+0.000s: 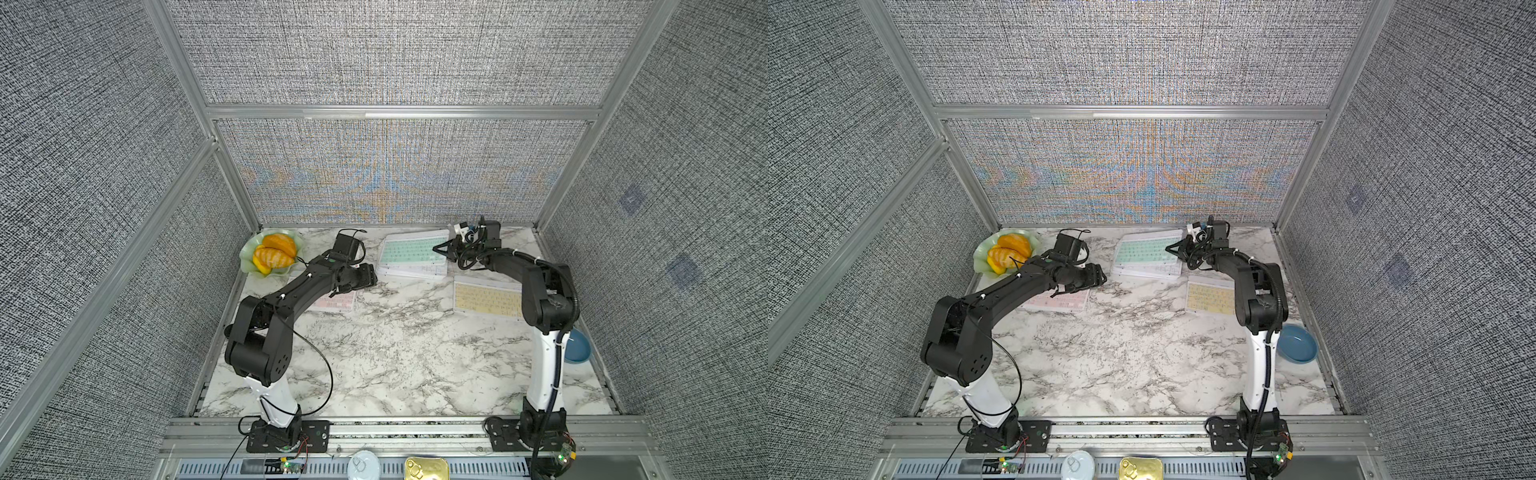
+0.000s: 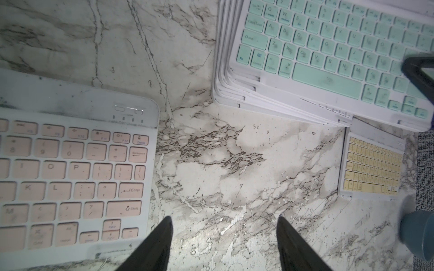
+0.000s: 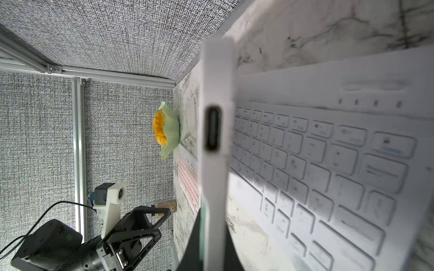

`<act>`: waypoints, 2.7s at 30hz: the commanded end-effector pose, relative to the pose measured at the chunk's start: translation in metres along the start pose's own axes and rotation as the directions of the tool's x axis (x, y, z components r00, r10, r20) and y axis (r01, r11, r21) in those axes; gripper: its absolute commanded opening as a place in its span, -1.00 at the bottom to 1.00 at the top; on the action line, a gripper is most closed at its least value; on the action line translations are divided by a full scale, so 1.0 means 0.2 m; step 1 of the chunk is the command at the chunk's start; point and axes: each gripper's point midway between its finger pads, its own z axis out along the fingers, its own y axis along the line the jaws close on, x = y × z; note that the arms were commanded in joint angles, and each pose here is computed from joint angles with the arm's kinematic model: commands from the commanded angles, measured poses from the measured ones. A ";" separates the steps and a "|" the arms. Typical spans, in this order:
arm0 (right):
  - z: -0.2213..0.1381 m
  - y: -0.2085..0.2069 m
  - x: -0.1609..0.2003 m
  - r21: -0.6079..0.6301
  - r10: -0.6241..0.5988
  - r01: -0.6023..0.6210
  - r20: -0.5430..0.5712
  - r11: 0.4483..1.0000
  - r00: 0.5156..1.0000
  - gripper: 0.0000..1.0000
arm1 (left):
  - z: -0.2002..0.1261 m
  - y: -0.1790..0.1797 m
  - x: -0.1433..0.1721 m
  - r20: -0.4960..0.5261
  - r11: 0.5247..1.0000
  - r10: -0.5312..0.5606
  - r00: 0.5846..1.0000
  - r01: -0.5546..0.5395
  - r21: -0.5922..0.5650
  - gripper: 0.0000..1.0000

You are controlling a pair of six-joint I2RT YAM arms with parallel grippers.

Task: Stack the numeric keypads
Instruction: Place the numeric keypad at the numeric keypad.

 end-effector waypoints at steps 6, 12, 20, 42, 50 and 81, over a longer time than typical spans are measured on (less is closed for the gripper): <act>0.00 -0.05 0.02 0.054 0.000 0.001 -0.032 0.999 0.999 -0.95 | 0.02 0.00 0.01 -0.003 1.000 0.000 1.000 0.000 0.018 0.41; -0.01 -0.10 0.02 0.124 -0.001 0.008 -0.053 0.992 0.999 -0.83 | 0.04 0.00 0.02 -0.010 1.000 -0.002 1.000 0.002 0.026 0.41; -0.03 -0.17 0.00 0.226 -0.007 0.015 -0.039 0.974 0.999 -0.44 | 0.06 0.00 0.04 -0.019 0.999 -0.006 1.000 0.006 0.032 0.41; -0.12 -0.23 -0.09 0.399 -0.064 0.050 0.020 0.916 0.998 -0.23 | 0.07 0.00 0.05 -0.023 0.999 -0.007 1.000 0.008 0.047 0.41; -0.17 -0.27 -0.11 0.459 -0.078 0.057 0.026 0.887 0.997 -0.21 | 0.07 0.00 0.07 -0.025 0.999 -0.008 1.000 0.009 0.050 0.41; -0.51 -0.57 0.52 0.718 -0.078 0.067 -0.018 0.693 0.997 -0.10 | 0.08 -0.02 0.16 -0.055 0.993 -0.001 0.998 0.008 0.122 0.41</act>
